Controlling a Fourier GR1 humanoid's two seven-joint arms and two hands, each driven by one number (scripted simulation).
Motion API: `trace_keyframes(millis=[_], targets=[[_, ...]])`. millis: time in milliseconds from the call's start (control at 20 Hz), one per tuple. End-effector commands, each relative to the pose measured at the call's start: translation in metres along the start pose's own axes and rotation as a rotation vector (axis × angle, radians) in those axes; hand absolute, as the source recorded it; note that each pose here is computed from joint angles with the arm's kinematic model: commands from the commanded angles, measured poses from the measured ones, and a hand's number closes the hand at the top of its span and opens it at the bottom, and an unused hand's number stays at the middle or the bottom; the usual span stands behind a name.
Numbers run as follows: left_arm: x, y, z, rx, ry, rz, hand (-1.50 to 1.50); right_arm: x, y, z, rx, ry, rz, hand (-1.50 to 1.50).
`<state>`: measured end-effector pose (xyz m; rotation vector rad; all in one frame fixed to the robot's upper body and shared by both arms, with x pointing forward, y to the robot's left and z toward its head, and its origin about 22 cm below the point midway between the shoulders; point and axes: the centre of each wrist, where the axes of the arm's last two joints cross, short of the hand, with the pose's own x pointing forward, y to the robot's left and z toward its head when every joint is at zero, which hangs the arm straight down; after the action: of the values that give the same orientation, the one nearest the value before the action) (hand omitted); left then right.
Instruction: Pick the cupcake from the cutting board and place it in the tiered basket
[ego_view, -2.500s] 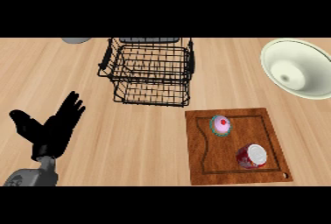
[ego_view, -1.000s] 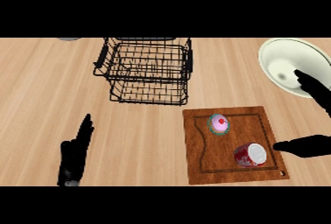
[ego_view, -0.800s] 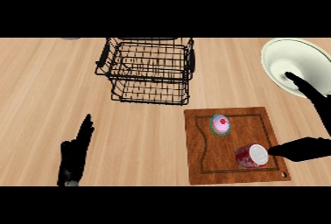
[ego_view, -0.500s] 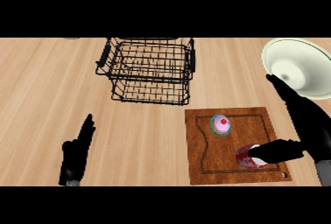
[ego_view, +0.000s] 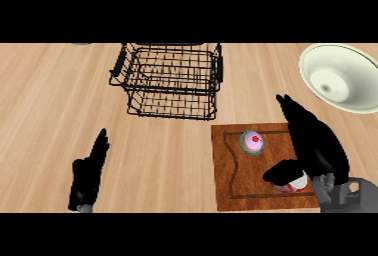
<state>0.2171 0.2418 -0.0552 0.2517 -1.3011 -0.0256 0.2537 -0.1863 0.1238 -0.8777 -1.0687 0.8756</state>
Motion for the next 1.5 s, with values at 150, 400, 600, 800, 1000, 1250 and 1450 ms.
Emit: trace_keyframes(millis=[150,400,600,800,1000,1250,1450], targets=[[0.006,0.008,0.012,-0.011,-0.001,0.003,0.0,0.015,0.03,0.001,0.064,0.08,0.087,-1.5],[0.015,-0.005,0.0,-0.012,0.01,0.004,0.0,0.02,0.038,-0.018,0.087,0.055,0.047,-1.5],[-0.004,0.005,-0.004,0.018,0.011,0.016,0.0,0.028,0.03,-0.01,0.135,0.088,0.106,-1.5],[-0.012,-0.001,0.009,-0.002,0.02,-0.001,0.0,0.042,0.036,-0.039,0.194,0.172,0.194,-1.5],[-0.003,-0.006,-0.007,0.018,-0.003,0.014,0.0,0.025,0.046,-0.039,0.219,0.183,0.183,-1.5],[0.001,-0.011,0.022,0.006,-0.001,0.012,0.0,0.035,0.041,-0.046,0.229,0.185,0.198,-1.5],[-0.004,0.005,0.001,-0.001,0.007,-0.006,0.0,0.054,0.055,-0.054,0.264,0.183,0.203,-1.5]])
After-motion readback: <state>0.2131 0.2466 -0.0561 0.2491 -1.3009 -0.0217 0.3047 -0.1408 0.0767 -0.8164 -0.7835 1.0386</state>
